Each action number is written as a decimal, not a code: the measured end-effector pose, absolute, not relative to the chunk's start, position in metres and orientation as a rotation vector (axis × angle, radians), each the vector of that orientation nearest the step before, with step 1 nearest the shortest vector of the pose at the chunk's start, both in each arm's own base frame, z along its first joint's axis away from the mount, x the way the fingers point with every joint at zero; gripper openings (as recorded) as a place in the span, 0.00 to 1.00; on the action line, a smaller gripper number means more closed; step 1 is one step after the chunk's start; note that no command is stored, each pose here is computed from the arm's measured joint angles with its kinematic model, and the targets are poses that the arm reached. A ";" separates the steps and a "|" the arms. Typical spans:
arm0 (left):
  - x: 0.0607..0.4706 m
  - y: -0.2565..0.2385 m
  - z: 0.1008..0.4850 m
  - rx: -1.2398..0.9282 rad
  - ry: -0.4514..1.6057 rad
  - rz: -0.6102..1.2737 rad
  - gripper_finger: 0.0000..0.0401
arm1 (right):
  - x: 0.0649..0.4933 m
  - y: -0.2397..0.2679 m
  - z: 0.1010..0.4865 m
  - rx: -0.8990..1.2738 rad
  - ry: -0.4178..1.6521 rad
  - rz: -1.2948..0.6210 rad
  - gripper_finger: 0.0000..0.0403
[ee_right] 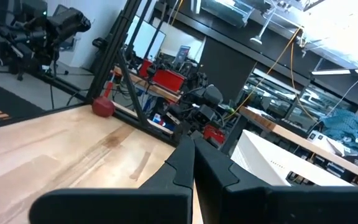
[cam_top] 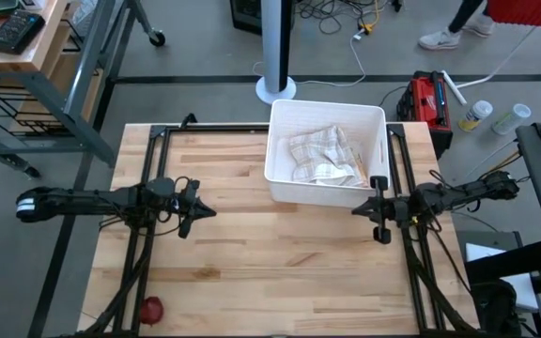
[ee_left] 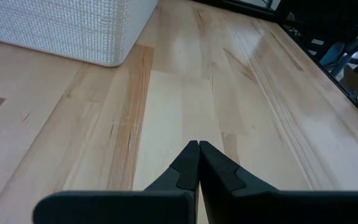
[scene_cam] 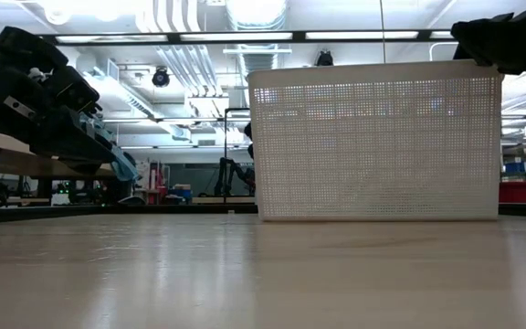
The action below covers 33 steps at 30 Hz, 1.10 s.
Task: Fold towel
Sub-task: Return to Home Position
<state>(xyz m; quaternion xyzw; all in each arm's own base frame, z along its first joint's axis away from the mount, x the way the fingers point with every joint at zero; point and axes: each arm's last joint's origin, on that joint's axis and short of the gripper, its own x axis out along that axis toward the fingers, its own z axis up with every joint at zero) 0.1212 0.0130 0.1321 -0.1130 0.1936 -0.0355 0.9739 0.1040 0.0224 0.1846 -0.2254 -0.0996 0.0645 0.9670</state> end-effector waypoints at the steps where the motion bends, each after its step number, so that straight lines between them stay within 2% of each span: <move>1: 0.121 0.013 0.132 -0.228 0.391 -0.071 0.00 | 0.104 0.022 0.185 -0.451 -0.202 0.131 0.00; 33: 0.121 0.013 0.132 -0.228 0.390 -0.071 0.00 | 0.104 0.022 0.184 -0.473 -0.200 0.129 0.00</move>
